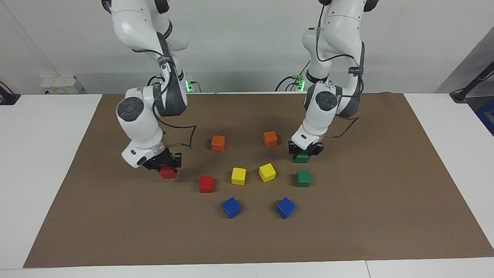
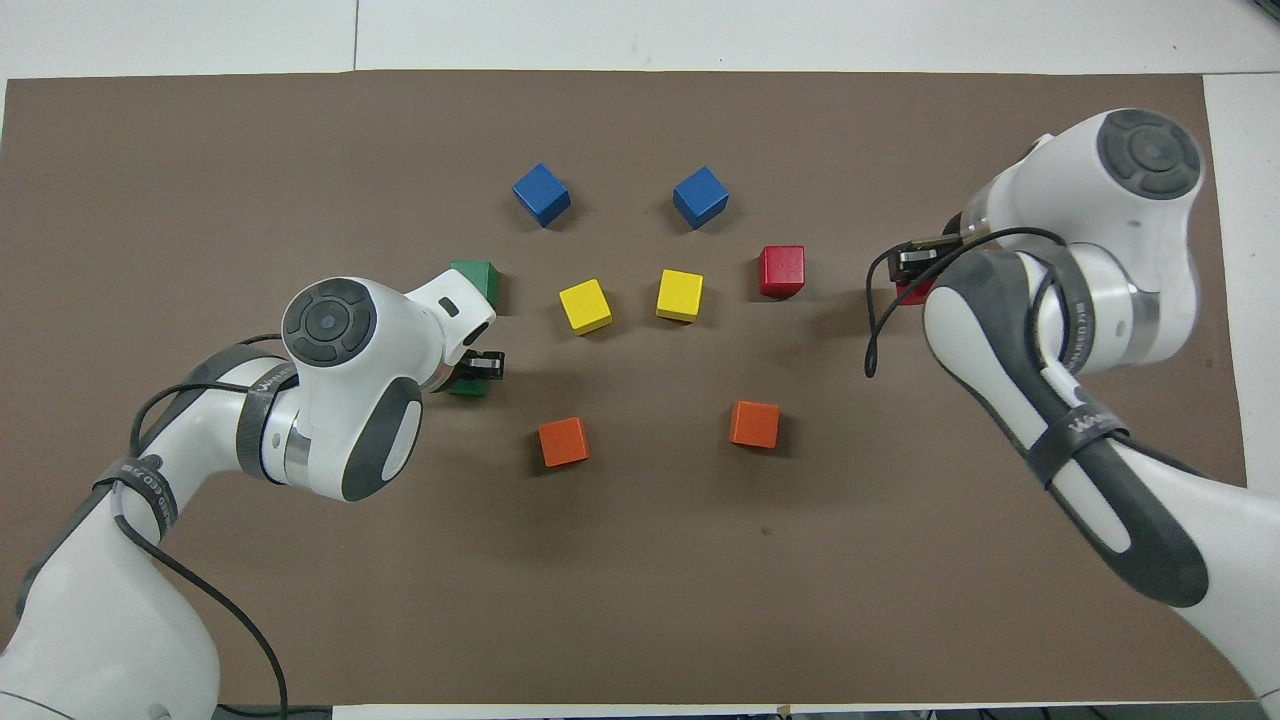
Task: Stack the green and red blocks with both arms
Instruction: 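Grasp the green cube with the left gripper while the right gripper grasps red, then carry the green cube toward the left arm while the right gripper carries red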
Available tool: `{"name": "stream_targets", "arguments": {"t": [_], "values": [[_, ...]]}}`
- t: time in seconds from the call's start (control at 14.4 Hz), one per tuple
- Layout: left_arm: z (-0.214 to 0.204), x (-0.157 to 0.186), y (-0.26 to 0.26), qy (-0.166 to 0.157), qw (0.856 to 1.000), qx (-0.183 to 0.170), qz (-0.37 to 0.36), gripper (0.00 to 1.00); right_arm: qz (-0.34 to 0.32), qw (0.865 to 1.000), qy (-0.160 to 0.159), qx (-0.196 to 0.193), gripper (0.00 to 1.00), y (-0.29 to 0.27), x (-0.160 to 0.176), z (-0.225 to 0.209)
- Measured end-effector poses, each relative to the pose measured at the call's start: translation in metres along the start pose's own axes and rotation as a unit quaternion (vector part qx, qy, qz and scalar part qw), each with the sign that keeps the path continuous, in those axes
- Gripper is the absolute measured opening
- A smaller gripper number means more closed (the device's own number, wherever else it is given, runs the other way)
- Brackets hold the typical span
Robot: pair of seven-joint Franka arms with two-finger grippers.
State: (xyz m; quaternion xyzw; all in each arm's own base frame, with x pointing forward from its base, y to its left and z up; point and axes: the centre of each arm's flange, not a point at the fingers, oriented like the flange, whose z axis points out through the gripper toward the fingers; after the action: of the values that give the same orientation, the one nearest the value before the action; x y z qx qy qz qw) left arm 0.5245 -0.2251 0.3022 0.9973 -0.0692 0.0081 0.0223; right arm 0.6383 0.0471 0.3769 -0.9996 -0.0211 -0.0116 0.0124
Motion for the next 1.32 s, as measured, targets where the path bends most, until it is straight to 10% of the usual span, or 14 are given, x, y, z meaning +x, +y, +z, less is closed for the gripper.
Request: {"name": "stream_targets", "arguments": {"t": [0.76, 1.32], "values": [[-0.169, 0.026, -0.118, -0.027, 0.998, -0.009, -0.061, 0.55, 0.003, 1.000, -0.003, -0.001, 0.55, 0.100, -0.025, 0.050], [-0.158, -0.007, -0.261, -0.024, 1.000, -0.015, -0.014, 0.55, 0.001, 1.000, 0.008, -0.002, 0.55, 0.097, -0.033, 0.066]]}}
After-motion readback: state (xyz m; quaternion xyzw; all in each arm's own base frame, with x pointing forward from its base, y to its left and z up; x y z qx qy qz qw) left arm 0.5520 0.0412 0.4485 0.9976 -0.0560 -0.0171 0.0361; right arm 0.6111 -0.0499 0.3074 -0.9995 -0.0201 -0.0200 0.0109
